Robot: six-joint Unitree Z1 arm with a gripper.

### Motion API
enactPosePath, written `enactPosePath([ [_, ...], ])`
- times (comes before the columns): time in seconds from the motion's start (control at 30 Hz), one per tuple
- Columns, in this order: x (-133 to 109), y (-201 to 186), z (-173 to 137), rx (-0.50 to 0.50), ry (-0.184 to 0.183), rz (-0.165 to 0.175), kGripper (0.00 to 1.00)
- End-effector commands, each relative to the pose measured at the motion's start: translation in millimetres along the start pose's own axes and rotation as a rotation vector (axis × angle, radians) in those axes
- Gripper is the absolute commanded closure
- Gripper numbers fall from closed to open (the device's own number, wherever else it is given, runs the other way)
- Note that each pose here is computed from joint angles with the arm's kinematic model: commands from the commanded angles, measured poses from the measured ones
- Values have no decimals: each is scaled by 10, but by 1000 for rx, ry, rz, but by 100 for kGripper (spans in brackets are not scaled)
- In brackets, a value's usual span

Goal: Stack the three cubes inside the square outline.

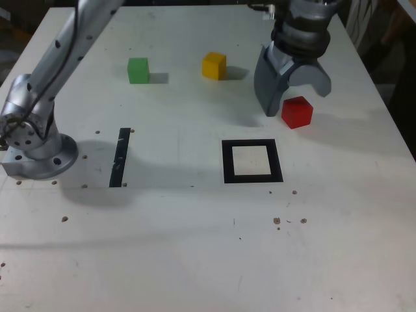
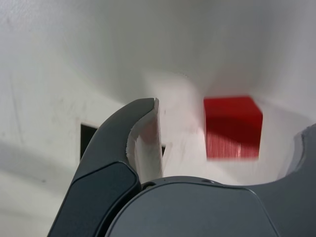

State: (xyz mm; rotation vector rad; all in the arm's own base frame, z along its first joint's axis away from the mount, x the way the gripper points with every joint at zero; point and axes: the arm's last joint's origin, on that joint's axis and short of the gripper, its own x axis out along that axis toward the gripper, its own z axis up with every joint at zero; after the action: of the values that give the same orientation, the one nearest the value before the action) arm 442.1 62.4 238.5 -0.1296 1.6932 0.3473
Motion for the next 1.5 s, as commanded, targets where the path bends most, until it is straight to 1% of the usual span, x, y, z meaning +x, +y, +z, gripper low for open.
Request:
enactPosePath([
  [0.0, 52, 56, 61, -18, 1, 5, 9],
  [0.07, 107, 71, 115, -24, 6, 7, 10],
  [0.17, 163, 42, 191, -23, 5, 2, 12],
  [0.37, 210, -23, 257, -23, 5, -17, 17],
  [0.43, 237, -40, 274, -24, 11, -25, 21],
  [0.5, 244, -52, 284, -26, 11, -29, 27],
  [0.67, 216, -66, 298, -31, -3, -32, 49],
  [0.77, 214, -74, 311, -31, -8, -33, 58],
  [0.87, 220, -88, 321, -29, -12, -27, 62],
  [0.97, 232, -99, 329, -26, -16, -22, 62],
  [1.03, 251, -107, 343, -26, -20, -26, 64],
  [1.2, 239, -122, 380, -28, -50, -43, 79],
  [1.27, 218, -124, 387, -28, -61, -48, 84],
  [1.4, 164, -137, 384, -14, -75, -60, 85],
  [1.47, 98, -150, 356, 3, -81, -68, 85],
])
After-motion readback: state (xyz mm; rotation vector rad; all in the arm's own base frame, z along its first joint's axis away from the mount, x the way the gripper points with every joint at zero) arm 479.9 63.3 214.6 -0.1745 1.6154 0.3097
